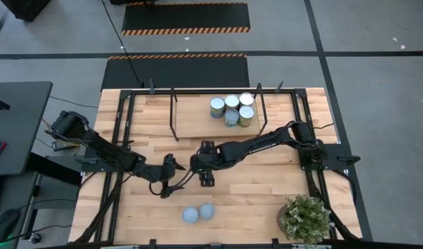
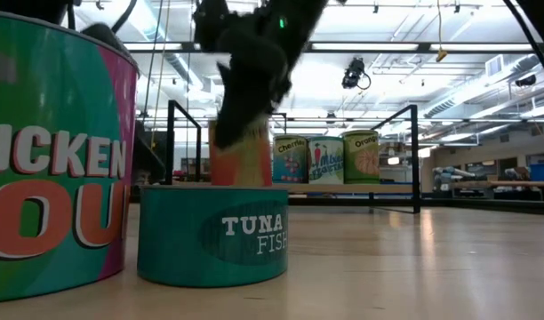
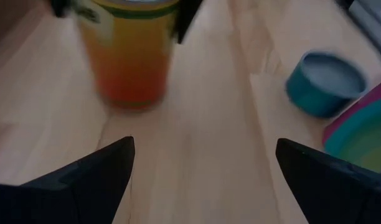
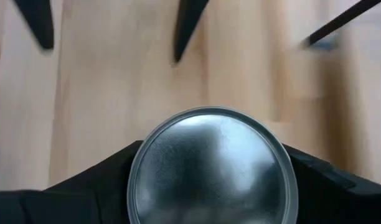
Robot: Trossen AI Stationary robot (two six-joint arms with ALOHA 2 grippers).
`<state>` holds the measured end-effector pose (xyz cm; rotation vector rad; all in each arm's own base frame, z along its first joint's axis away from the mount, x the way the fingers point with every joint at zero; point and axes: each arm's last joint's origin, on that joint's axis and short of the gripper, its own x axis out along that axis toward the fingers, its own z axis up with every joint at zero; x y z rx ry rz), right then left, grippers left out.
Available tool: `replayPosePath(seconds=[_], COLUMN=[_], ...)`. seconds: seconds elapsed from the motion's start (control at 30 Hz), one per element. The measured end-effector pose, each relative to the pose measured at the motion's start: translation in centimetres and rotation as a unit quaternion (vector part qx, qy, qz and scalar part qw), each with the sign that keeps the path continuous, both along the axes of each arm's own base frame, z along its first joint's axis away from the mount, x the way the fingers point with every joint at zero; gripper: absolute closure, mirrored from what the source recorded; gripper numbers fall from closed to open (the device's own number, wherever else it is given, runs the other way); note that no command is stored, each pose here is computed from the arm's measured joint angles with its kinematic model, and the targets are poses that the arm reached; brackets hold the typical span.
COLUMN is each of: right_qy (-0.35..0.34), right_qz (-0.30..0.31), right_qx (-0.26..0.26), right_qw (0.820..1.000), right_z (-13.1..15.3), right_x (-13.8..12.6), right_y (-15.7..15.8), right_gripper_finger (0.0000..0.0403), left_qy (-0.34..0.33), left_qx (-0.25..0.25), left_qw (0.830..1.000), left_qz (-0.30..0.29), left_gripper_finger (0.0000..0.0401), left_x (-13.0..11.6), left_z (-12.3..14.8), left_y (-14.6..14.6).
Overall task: Pick and place cans onto a shelf
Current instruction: Put the canned pineapple on the shelf
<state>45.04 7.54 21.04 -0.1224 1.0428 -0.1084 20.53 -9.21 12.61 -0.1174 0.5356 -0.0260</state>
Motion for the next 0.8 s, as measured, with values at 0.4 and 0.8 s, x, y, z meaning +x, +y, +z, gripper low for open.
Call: replayPosePath(seconds=[0.4, 0.8], right_qy=[-0.021, 0.031], right_qz=[-0.039, -0.088], right_qx=[-0.09, -0.056], right_qw=[0.995, 0.994], right_z=[8.0, 3.8], right_x=[-0.8, -1.7], right_y=[-6.0, -14.4], right_gripper_finger=[0.0075, 0.0075], left_qy=[-0.023, -0.021], left_qx=[0.003, 0.003], left_qw=[1.0, 1.0], left_qz=[-0.006, -0.008], left_gripper_finger=[0.0005, 0.0005], left_x=[-0.3, -0.4], left_z=[1.3, 1.2], left_y=[0.1, -0.1])
